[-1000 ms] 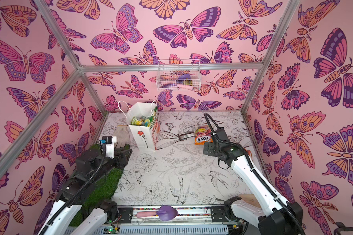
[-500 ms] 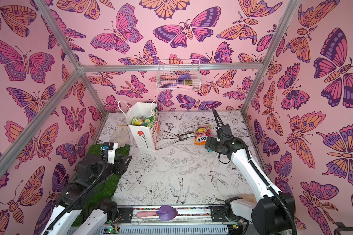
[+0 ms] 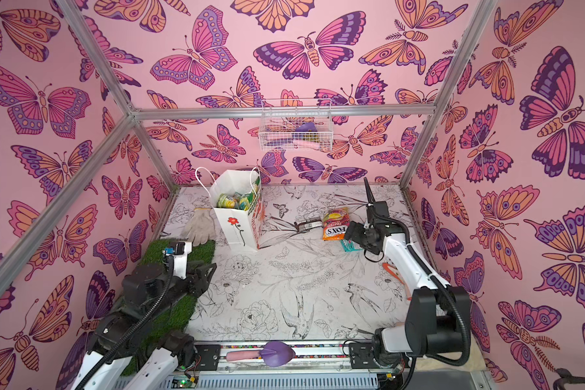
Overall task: Place the snacks into the paper bag
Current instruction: 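Lower the right gripper and close it on the orange Fox's candy packet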
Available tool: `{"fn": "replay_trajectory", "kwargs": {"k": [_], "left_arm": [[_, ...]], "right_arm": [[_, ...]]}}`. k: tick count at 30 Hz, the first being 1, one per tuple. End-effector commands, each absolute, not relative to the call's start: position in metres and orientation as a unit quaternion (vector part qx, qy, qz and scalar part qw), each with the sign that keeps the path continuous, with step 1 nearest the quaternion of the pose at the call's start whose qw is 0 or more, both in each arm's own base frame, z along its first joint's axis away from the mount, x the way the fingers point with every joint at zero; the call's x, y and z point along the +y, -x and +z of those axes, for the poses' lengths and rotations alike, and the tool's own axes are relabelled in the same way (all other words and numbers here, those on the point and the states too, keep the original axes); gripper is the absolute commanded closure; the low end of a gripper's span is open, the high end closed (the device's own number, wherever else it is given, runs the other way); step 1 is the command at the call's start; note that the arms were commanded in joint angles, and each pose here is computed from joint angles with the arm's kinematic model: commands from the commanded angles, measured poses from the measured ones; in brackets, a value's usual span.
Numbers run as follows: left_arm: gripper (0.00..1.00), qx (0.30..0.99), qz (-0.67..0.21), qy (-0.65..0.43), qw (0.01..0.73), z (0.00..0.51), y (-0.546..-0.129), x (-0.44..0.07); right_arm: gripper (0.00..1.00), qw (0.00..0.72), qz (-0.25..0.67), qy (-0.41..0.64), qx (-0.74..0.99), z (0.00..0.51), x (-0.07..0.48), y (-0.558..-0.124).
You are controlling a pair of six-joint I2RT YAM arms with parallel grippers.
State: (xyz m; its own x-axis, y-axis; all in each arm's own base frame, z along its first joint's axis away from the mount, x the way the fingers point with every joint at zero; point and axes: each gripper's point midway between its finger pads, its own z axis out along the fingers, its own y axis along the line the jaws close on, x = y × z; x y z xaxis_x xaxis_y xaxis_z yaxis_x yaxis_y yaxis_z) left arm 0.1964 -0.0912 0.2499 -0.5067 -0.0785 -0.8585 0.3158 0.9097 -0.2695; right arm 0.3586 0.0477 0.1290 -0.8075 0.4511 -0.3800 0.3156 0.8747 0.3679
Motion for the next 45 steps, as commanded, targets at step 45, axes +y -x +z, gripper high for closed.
{"fn": "replay_trajectory", "kwargs": {"k": [45], "left_arm": [[0.44,0.858,-0.190,-0.065,0.473,0.236,-0.196,-0.089]], "right_arm": [[0.38,0.214,0.198,-0.173,0.941,0.075,0.065,-0.439]]}}
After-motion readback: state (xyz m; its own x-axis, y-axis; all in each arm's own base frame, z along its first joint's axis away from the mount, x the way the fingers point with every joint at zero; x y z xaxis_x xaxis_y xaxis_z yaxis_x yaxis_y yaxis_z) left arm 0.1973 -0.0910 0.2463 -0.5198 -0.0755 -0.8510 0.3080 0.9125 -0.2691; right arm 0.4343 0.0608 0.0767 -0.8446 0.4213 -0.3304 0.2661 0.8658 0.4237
